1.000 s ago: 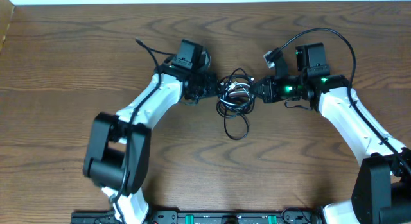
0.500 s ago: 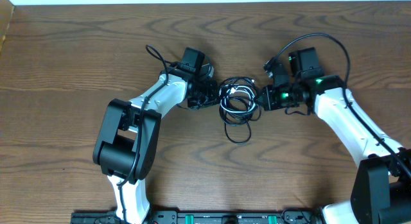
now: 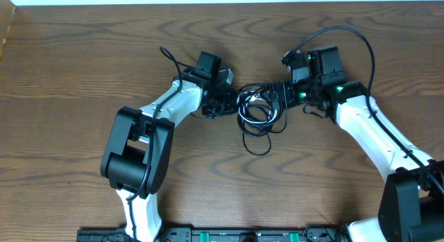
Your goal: Untangle cables
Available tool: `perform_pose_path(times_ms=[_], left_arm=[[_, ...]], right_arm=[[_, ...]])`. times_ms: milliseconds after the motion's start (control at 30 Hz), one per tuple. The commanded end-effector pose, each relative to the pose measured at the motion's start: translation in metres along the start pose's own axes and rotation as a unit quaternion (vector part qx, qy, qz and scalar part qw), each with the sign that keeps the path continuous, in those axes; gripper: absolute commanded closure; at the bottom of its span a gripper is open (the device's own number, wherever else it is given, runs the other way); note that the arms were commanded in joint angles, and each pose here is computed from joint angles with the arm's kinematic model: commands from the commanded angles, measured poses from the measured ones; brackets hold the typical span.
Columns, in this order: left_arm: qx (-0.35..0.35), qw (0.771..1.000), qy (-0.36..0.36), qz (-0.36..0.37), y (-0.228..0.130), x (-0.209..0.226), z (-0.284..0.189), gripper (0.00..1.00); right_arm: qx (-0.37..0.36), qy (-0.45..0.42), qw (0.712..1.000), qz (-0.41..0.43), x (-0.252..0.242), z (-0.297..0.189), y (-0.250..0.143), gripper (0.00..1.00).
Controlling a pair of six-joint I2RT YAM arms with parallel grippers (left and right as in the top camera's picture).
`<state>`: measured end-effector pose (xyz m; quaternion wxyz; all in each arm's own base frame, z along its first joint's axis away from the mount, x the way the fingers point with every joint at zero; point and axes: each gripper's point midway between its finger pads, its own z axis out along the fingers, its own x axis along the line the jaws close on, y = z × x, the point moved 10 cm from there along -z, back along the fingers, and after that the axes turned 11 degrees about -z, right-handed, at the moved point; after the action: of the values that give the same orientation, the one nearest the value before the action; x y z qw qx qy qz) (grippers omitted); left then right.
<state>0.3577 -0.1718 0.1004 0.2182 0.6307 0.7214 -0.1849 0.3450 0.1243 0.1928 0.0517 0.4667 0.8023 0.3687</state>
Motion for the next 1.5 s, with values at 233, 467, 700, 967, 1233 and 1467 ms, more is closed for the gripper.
perform_pose_path(times_ms=[233,467,700,967,1233,1467], left_arm=[[0.019,1.0,-0.013,0.014,-0.003,0.001,0.006,0.93],[0.039,0.998,-0.037,0.025,-0.008,-0.004,0.007,0.93],[0.042,0.998,-0.044,0.026,-0.008,-0.005,0.007,0.92],[0.029,0.999,-0.02,0.022,-0.006,-0.001,0.007,0.92],[0.027,0.999,-0.017,0.021,-0.005,0.0,0.007,0.92],[0.026,0.999,-0.034,0.003,0.005,0.003,-0.005,0.85]], right_arm=[[0.018,0.001,1.0,-0.016,-0.009,0.028,-0.006,0.12],[0.024,0.038,0.999,-0.018,-0.011,0.062,-0.016,0.34],[0.001,0.059,0.998,-0.026,-0.007,0.057,-0.008,0.99],[-0.08,0.122,0.987,-0.061,0.017,-0.002,0.024,0.99],[-0.163,0.112,0.974,-0.113,0.046,-0.069,0.047,0.99],[-0.214,0.1,0.959,-0.158,0.062,-0.107,0.054,0.99]])
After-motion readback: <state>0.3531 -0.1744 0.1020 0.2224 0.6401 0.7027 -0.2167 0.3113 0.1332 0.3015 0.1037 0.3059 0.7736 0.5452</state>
